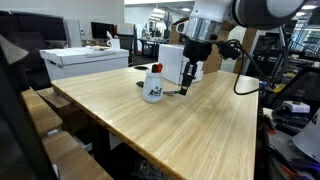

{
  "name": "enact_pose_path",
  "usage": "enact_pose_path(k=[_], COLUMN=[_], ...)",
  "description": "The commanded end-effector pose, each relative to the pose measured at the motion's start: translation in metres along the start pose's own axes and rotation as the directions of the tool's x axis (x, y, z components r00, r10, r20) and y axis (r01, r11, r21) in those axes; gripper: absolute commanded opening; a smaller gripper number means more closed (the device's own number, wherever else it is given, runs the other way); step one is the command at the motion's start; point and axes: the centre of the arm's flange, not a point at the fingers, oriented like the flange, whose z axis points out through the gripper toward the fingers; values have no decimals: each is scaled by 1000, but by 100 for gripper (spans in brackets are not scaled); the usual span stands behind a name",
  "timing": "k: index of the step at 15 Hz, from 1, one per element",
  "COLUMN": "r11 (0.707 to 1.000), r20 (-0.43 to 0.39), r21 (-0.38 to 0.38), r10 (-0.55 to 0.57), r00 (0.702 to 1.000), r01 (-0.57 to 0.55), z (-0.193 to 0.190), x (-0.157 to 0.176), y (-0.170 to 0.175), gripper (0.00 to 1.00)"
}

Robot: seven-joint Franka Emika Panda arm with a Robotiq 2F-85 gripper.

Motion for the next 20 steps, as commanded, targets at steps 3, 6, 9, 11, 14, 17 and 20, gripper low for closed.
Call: enact_pose_path(k=[3, 6, 9, 11, 14, 17, 20], r11=[999, 999, 999, 999, 999, 999, 999], r20=[-12, -29, -61, -80, -139, -168, -183], r21=[-14, -6, 0, 7, 29, 34, 29], r10=[-43, -42, -43, -41, -31, -30, -39], r00=[999, 999, 997, 996, 990, 985, 982], r01=[43, 42, 43, 41, 35, 37, 45], z=[-13, -18, -28, -32, -41, -49, -56], x=[-3, -2, 0, 2, 6, 8, 11], y=[-3, -4, -3, -5, -6, -6, -5], gripper=[6, 6, 6, 6, 6, 6, 6])
